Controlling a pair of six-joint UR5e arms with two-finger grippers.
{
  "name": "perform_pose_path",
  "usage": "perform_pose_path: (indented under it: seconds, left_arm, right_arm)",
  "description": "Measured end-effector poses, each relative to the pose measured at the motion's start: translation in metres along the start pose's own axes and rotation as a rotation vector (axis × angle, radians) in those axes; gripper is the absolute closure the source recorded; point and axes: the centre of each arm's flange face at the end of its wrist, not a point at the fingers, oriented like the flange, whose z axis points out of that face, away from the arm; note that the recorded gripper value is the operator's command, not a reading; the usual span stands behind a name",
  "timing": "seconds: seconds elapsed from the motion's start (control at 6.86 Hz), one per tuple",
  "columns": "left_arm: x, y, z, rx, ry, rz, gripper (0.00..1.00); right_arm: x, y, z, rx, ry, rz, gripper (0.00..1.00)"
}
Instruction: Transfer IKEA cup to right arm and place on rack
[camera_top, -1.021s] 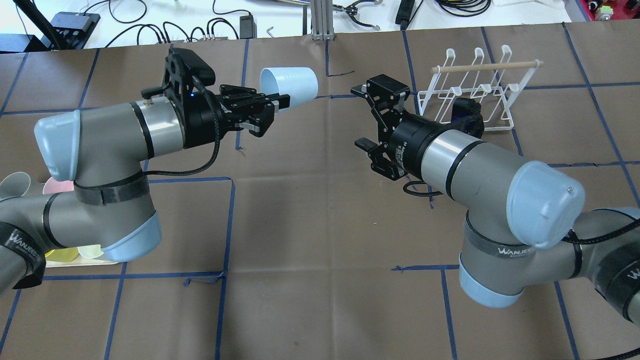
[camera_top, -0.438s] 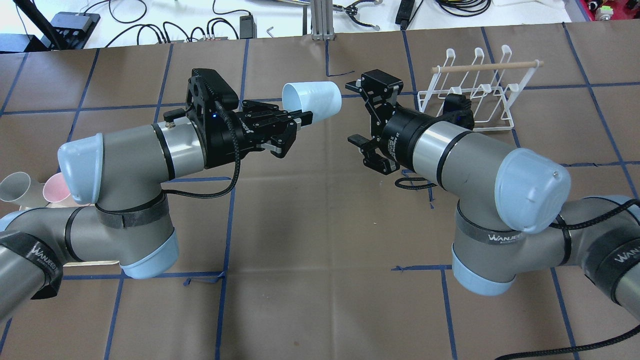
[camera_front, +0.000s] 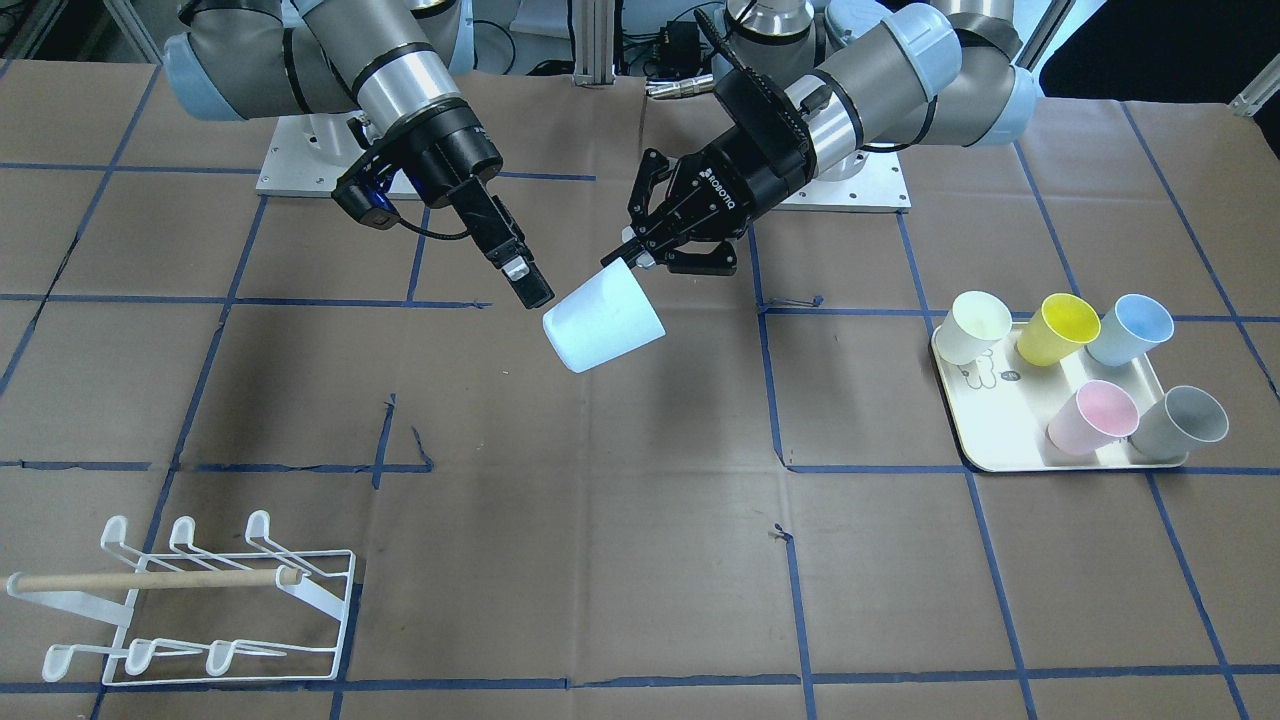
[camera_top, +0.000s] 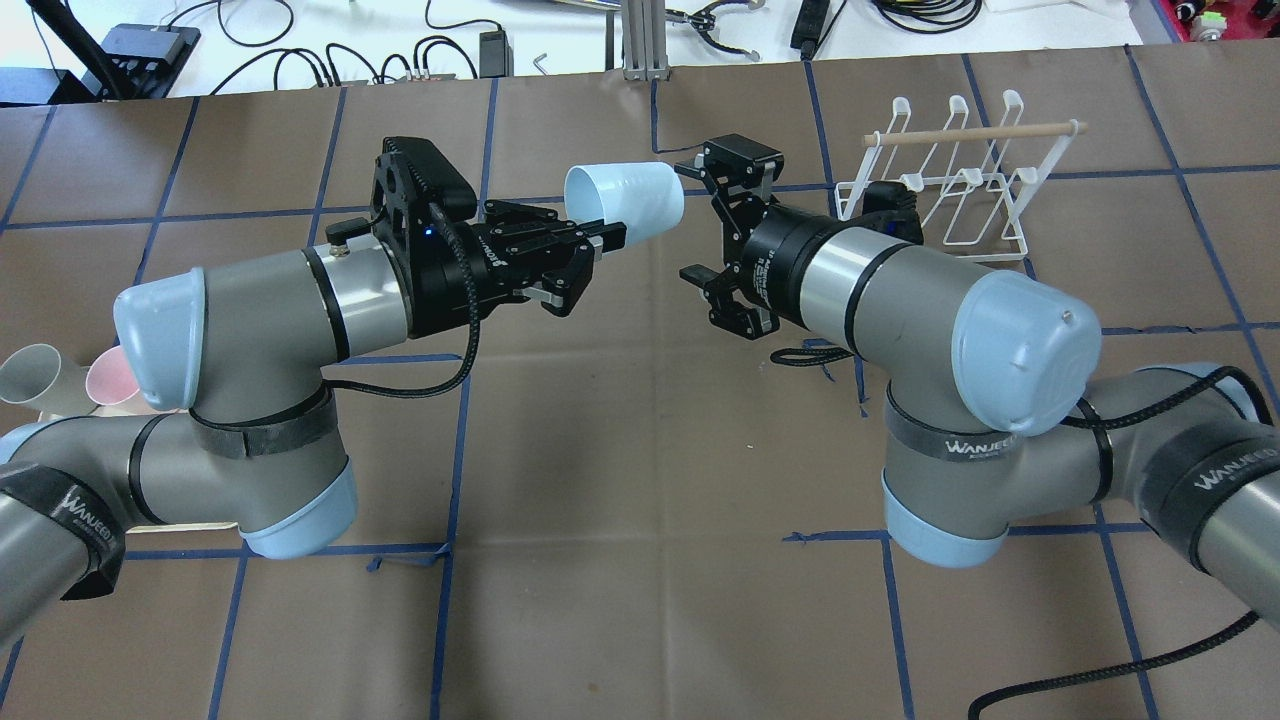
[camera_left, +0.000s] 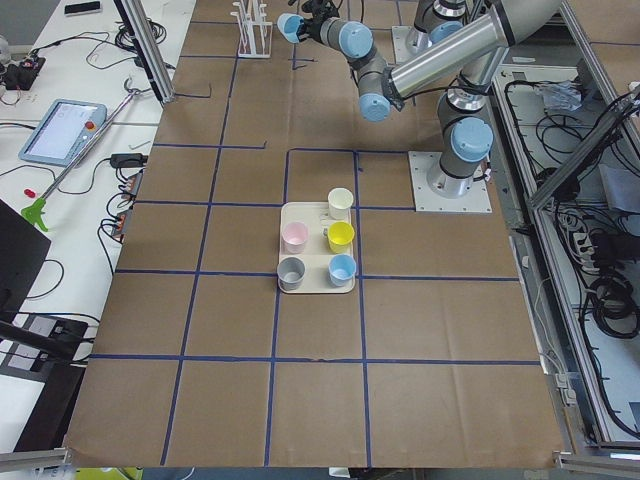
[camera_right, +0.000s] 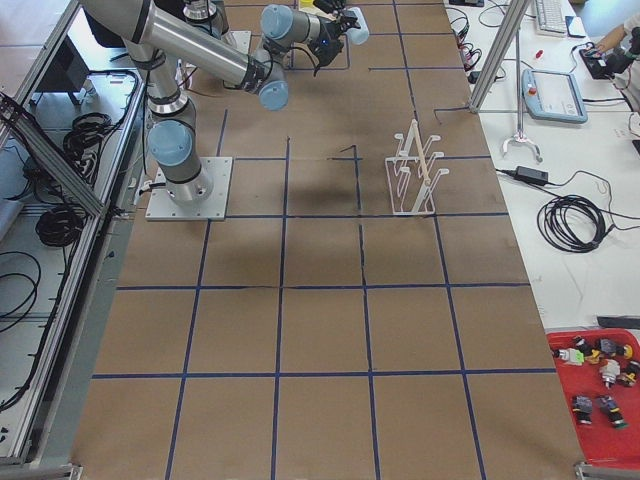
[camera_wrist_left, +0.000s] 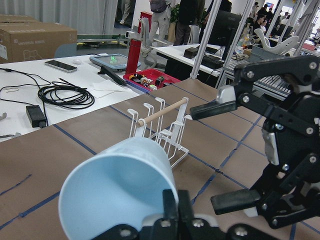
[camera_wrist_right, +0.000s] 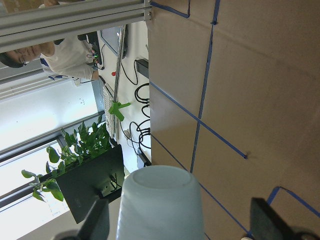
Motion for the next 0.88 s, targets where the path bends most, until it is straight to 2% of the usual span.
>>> perform_pose_path:
  seconds: [0.88]
  left_arm:
    - [0.001,-0.001,-0.001,0.002,-0.003,0.0,0.99]
  right_arm:
    - [-0.021,0.006,0.033,-0.01,0.019,0.014,0.01]
